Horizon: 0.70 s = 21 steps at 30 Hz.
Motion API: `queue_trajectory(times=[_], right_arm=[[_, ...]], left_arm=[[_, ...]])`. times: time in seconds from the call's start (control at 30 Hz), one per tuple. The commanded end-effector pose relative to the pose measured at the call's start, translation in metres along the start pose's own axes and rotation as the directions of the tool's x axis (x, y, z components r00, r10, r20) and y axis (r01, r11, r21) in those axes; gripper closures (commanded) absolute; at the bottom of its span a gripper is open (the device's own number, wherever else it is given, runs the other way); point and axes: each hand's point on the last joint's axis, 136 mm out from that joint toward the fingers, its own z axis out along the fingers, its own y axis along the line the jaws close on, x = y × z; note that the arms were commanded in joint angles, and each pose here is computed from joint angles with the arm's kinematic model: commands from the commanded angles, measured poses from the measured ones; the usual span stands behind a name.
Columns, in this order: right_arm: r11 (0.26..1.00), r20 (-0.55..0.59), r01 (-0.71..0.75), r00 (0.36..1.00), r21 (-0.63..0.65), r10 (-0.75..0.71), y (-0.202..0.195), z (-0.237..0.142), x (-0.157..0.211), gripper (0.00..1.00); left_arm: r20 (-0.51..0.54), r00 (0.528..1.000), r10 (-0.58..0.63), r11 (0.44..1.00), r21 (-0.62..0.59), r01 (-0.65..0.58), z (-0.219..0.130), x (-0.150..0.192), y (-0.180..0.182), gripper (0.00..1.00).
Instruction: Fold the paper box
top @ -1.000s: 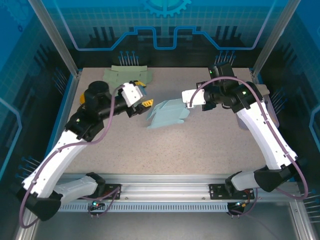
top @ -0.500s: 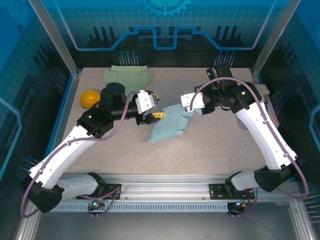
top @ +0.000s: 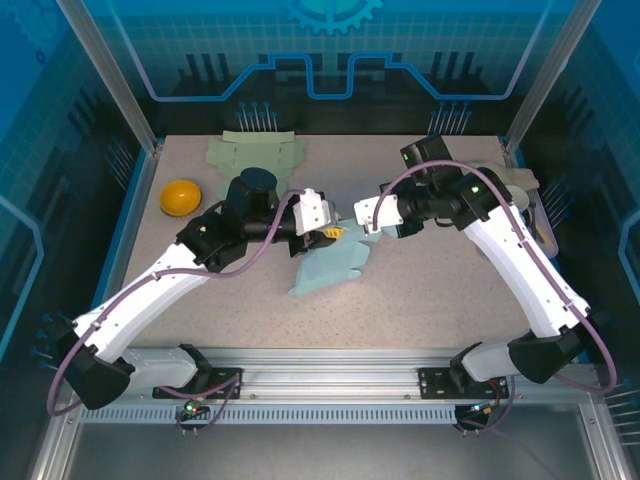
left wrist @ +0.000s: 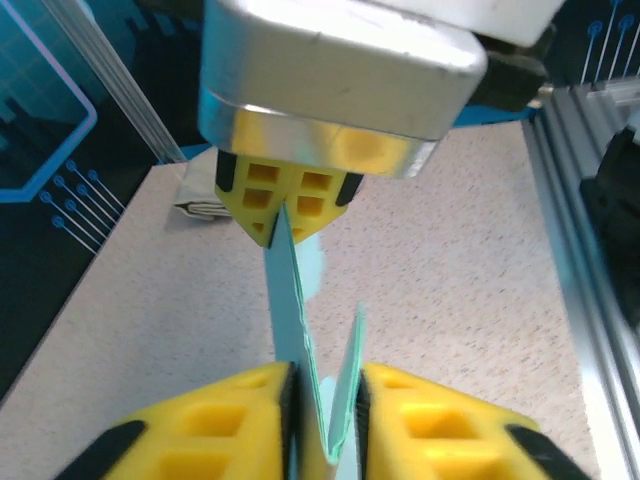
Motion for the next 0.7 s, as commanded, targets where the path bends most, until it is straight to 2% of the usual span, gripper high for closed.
queue_trajectory(times=[0.0,0.07,0.13,0.17,0.2,0.27,0.33,0.47,0.53,0.67], right_arm=[[0.999,0.019,0.031,0.999,-0.037,-0.030,0.012,0.005,-0.006,1.00],[0.999,0.017,0.025,1.000,-0.036,-0.025,0.012,0.005,-0.004,1.00],[0.999,0.019,0.012,1.000,-0.032,-0.012,0.010,0.006,-0.003,1.00],[1.000,0.017,0.002,1.000,-0.030,-0.002,0.009,0.006,-0.002,1.00],[1.000,0.014,-0.011,1.000,-0.027,0.012,0.008,0.006,0.000,1.00],[0.999,0.005,-0.035,0.999,-0.020,0.035,0.005,0.005,0.005,1.00],[0.998,0.000,-0.054,0.999,-0.009,0.054,0.004,0.004,0.012,1.00],[0.998,0.026,-0.067,0.997,0.019,0.067,0.003,0.000,0.016,1.00],[0.998,0.036,-0.067,0.997,0.022,0.066,0.003,0.000,0.016,1.00],[0.998,0.063,-0.064,0.996,0.015,0.063,0.003,0.001,0.011,1.00]], left_arm=[[0.048,0.998,0.034,0.999,-0.002,-0.034,-0.004,-0.015,0.000,0.89],[0.045,0.999,0.031,1.000,-0.002,-0.030,-0.005,-0.012,-0.002,0.96],[0.037,0.999,0.019,1.000,-0.005,-0.019,-0.006,-0.008,-0.003,0.93],[0.030,1.000,0.005,1.000,-0.015,-0.005,-0.007,-0.005,-0.003,0.82],[0.020,1.000,-0.013,1.000,-0.028,0.014,-0.009,-0.001,-0.003,0.67],[0.015,0.999,-0.044,0.997,-0.069,0.044,-0.019,0.007,-0.001,0.56],[0.035,0.994,-0.105,0.986,-0.127,0.109,-0.036,0.018,0.006,0.55],[0.199,0.957,-0.210,0.936,-0.241,0.256,-0.088,0.025,0.020,0.47],[0.247,0.941,-0.232,0.919,-0.261,0.295,-0.101,0.028,0.019,0.43],[0.142,0.940,-0.309,0.901,-0.272,0.338,-0.090,0.063,0.018,0.43]])
